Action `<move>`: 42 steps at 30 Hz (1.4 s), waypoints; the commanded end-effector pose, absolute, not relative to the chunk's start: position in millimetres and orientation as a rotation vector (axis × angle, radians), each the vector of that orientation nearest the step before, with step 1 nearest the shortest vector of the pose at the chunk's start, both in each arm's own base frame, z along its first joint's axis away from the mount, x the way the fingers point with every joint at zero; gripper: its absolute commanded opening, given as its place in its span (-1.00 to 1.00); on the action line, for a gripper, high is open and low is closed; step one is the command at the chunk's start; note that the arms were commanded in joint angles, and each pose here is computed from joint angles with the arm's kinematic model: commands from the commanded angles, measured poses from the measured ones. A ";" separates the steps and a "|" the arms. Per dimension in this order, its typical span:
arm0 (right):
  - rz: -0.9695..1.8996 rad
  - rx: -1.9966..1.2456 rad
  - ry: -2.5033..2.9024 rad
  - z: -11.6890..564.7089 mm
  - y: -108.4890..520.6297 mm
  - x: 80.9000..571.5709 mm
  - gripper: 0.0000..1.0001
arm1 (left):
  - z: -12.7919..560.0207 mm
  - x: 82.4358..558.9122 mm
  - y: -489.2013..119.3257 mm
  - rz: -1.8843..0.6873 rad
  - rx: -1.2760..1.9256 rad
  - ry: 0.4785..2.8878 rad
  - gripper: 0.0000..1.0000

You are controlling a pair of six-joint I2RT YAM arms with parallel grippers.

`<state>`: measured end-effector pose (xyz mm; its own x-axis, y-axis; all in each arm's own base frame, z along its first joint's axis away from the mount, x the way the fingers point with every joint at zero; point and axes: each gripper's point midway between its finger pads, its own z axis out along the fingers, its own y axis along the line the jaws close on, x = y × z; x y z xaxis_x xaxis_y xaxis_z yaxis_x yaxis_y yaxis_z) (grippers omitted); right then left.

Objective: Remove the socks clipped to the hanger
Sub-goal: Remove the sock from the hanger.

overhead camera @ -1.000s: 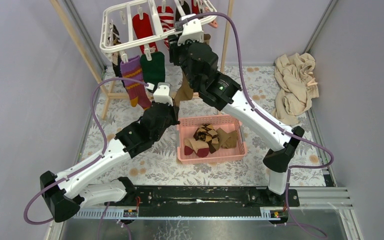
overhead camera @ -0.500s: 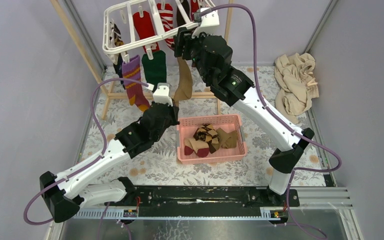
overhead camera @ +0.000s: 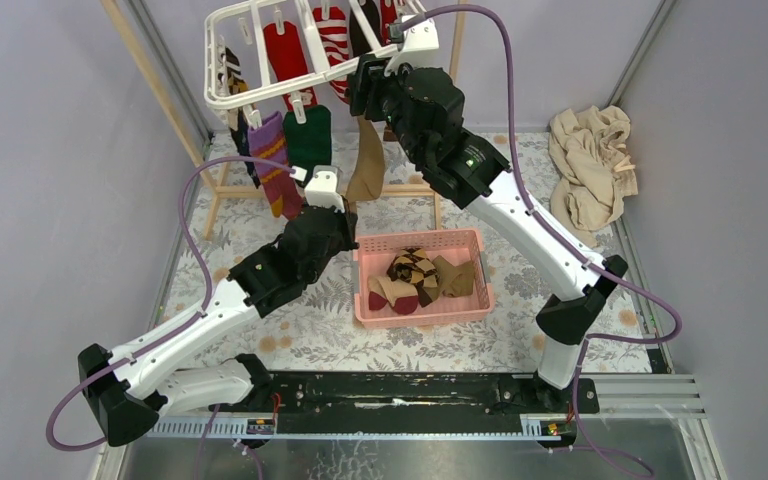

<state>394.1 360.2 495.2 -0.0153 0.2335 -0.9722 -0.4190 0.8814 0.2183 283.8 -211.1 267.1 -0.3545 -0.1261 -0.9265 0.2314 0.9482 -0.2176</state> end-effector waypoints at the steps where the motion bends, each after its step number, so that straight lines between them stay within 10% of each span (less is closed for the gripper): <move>1: 0.547 -0.136 1.444 519.8 359.2 386.7 0.19 | 282.6 288.5 -213.9 -0.405 0.055 1.837 -1.00; 36: 0.167 -0.014 1.405 523.1 366.4 383.2 0.27 | 277.1 296.8 -230.2 -0.421 0.083 1.854 -1.00; 42: 0.174 -0.003 1.399 524.2 366.0 383.4 -0.12 | 273.4 298.0 -232.4 -0.420 0.087 1.861 -1.00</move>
<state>392.3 377.6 489.6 0.0977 0.0221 -0.9950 -0.1397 0.9902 0.0083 290.0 -224.8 250.0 -0.3889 -0.0957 -0.9163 0.2487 0.9468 -0.2044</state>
